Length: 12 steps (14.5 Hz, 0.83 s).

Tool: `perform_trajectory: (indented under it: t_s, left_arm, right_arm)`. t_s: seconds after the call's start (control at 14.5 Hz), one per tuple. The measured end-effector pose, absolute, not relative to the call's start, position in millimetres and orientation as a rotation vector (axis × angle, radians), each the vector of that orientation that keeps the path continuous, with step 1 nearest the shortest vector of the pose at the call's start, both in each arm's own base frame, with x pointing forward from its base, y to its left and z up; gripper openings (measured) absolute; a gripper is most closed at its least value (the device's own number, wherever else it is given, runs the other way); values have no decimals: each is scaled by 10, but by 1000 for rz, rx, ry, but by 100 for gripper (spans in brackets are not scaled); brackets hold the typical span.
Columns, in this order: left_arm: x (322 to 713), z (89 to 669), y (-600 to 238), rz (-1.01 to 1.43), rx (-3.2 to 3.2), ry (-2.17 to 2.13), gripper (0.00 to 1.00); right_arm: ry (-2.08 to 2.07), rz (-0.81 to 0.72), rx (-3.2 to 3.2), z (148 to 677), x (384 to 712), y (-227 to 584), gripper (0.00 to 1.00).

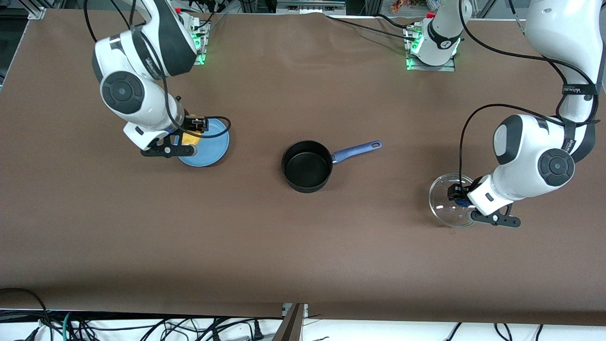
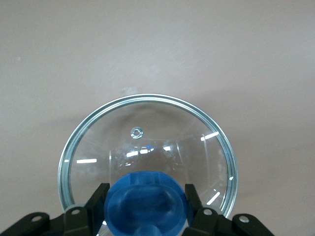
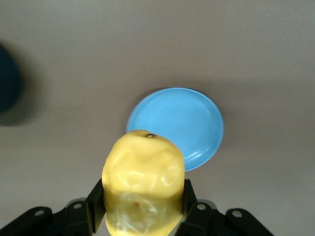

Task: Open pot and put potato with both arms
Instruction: 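Move the potato over the pot while the left gripper lowers the lid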

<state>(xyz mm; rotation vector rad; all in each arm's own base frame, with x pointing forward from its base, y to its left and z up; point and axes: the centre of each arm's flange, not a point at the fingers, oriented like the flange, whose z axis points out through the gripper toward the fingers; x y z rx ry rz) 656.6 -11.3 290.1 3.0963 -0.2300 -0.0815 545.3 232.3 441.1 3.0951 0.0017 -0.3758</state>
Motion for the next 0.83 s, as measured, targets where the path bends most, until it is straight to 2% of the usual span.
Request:
perform_trajectory:
  t_s: [0.21, 0.55, 0.83]
  left_arm:
    - [6335, 2474, 66, -64, 3099, -244, 67]
    - [6057, 2086, 61, -21, 3100, -245, 67]
    - [6117, 2367, 154, -14, 3098, -208, 99]
  right_arm:
    - [-139, -377, 3125, 4439, 5450, 2838, 63]
    - [-386, -320, 3119, 4068, 5568, 4037, 63]
    - [-550, -213, 3177, 3582, 5630, 4676, 63]
